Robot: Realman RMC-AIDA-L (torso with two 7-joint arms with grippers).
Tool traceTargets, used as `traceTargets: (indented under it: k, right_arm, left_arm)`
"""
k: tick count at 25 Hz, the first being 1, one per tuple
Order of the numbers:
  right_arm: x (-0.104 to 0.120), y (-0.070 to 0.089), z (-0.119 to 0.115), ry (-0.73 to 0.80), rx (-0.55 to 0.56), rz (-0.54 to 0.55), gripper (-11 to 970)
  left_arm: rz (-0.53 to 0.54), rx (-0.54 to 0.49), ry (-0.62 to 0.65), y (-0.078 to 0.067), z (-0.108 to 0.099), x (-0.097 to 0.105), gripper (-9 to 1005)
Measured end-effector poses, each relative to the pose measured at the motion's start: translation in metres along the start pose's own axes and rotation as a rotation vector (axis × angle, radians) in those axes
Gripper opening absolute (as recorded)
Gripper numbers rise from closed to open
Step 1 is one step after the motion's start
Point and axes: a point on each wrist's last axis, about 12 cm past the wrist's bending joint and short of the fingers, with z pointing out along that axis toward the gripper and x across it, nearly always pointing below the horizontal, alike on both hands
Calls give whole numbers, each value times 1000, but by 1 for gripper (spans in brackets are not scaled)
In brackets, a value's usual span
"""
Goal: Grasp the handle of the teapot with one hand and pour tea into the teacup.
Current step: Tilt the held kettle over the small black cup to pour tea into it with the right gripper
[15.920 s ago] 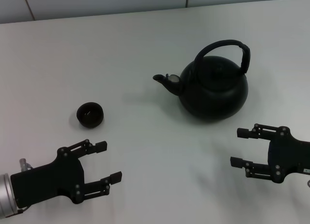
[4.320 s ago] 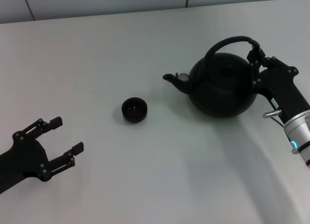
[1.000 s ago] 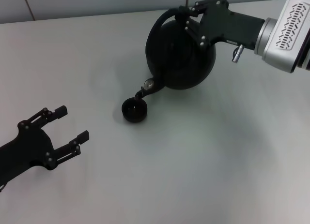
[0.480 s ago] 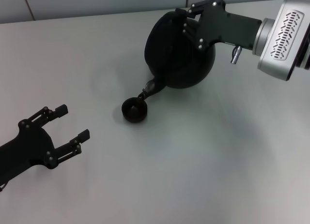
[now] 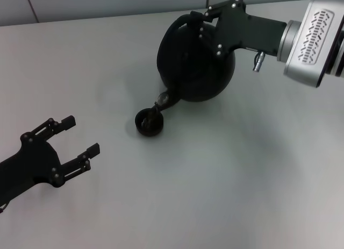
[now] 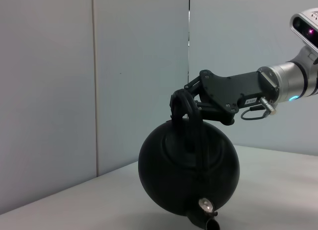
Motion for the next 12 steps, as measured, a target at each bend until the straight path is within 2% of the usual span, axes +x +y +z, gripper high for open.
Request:
traceTargets:
  k: [7,8,12]
  right_arm:
    - [4,-8,-11,30,23,200,88]
    - [6,-8,-13,39,29,259,88]
    - [9,-7,-17,51,39,343,88]
  left_arm:
    - [0,1,-1,0,0,0,738]
    - [0,1,-1,0,0,0,738]
    - [0,1,-2,0,0,0,736]
